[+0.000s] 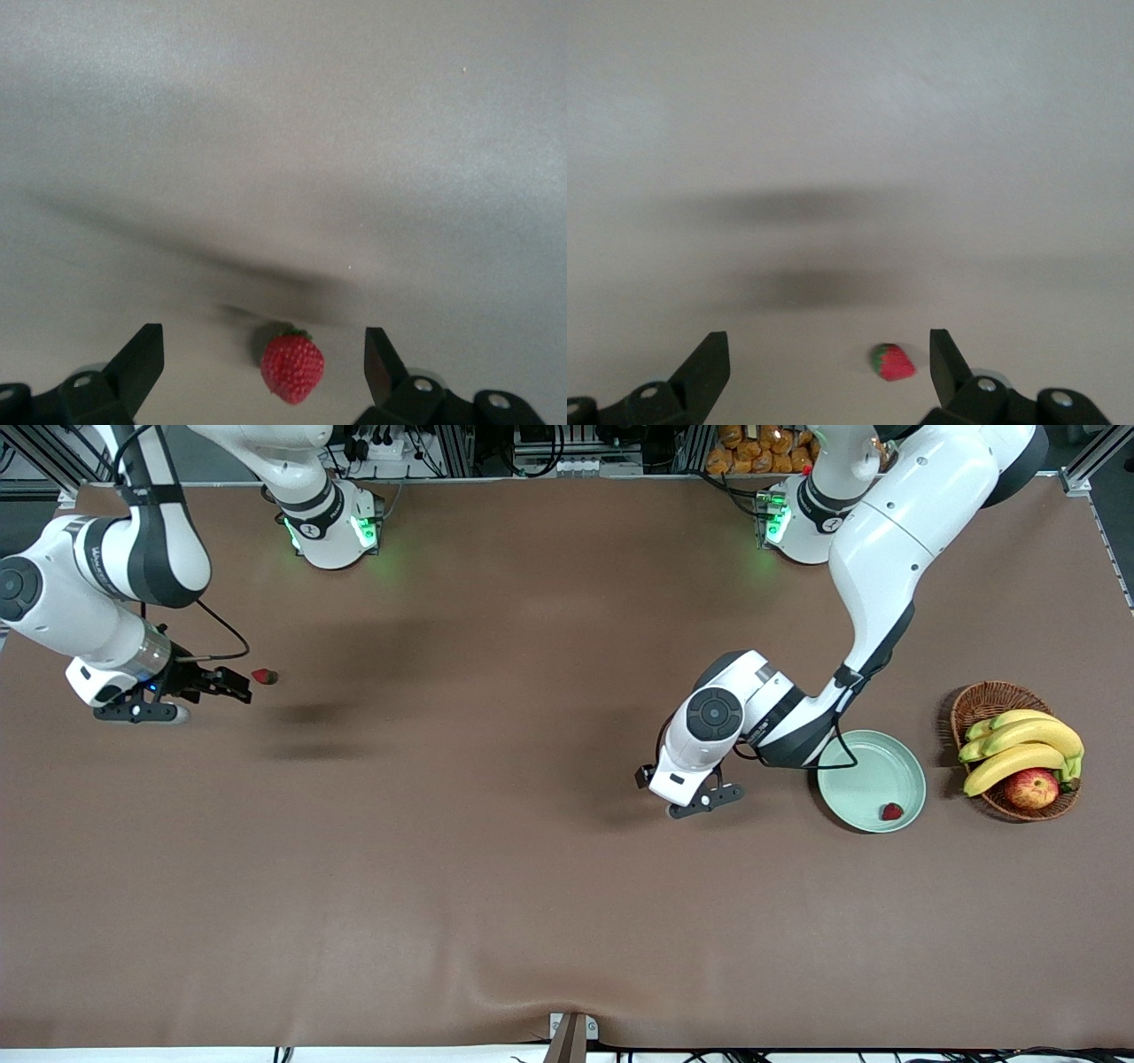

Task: Collect all strawberries into plate
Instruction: 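Grasp the third strawberry with the right gripper while the left gripper carries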

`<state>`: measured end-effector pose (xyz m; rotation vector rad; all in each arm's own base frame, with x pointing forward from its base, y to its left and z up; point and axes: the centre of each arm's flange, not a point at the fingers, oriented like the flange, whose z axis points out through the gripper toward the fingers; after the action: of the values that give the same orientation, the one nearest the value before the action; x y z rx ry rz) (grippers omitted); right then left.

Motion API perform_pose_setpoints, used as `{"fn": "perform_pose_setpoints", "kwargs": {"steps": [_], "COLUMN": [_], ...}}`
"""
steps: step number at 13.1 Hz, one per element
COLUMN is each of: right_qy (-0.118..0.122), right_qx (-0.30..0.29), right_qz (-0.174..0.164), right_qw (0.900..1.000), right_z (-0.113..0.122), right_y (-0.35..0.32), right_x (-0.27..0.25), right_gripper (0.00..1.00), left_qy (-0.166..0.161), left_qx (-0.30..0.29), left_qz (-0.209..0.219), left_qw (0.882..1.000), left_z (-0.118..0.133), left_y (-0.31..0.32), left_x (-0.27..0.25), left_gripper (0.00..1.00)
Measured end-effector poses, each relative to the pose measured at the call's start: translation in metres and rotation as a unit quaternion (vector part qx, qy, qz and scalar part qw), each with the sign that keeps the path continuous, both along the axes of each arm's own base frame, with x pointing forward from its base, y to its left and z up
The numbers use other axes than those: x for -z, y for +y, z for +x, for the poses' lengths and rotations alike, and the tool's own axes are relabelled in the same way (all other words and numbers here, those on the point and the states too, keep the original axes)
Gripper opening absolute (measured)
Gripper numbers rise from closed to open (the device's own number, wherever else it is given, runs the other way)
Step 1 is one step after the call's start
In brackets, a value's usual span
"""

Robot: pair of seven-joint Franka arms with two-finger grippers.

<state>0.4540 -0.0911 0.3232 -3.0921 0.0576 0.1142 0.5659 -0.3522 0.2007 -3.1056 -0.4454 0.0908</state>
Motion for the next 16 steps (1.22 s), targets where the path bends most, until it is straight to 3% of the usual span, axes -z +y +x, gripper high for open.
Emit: {"fn": "perform_pose_setpoints", "kwargs": {"steps": [5, 6, 7, 9, 10, 11, 15, 16], "right_qy": [0.014, 0.014, 0.013, 0.015, 0.02, 0.028, 0.056, 0.057], "right_qx": [0.006, 0.007, 0.006, -0.001, -0.002, -0.001, 0.0, -0.001], "right_qz": [0.002, 0.001, 0.001, 0.002, 0.005, 0.008, 0.018, 0.019], "right_qw": [1.0, 1.0, 1.0, 1.0, 1.0, 1.0, 0.998, 0.998], "right_z": [-0.032, -0.038, -0.042, -0.049, -0.052, -0.057, -0.067, -0.067], "right_y": [-0.007, -0.006, -0.006, -0.011, -0.018, -0.025, -0.03, -0.029], "right_x": [0.044, 0.056, 0.069, 0.096, 0.109, 0.122, 0.15, 0.151], "right_gripper": [1.0, 0.99, 0.99, 0.98, 0.97, 0.97, 0.89, 0.81], "left_qy": [0.003, 0.004, 0.004, 0.004, 0.004, 0.004, 0.005, 0.005], "left_qx": [0.008, 0.008, 0.008, 0.008, 0.008, 0.008, 0.013, 0.015], "left_qz": [-0.006, -0.006, -0.006, -0.006, -0.006, -0.006, -0.005, -0.005], "left_qw": [1.0, 1.0, 1.0, 1.0, 1.0, 1.0, 1.0, 1.0], "left_z": [-0.006, -0.007, -0.006, -0.006, -0.006, -0.006, -0.009, -0.011], "left_y": [-0.013, -0.013, -0.013, -0.012, -0.012, -0.012, -0.017, -0.02], "left_x": [0.01, 0.011, 0.012, 0.012, 0.012, 0.012, 0.013, 0.014], "left_gripper": [0.96, 0.89, 0.88, 0.72, 0.72, 0.63, 0.59, 0.59]}}
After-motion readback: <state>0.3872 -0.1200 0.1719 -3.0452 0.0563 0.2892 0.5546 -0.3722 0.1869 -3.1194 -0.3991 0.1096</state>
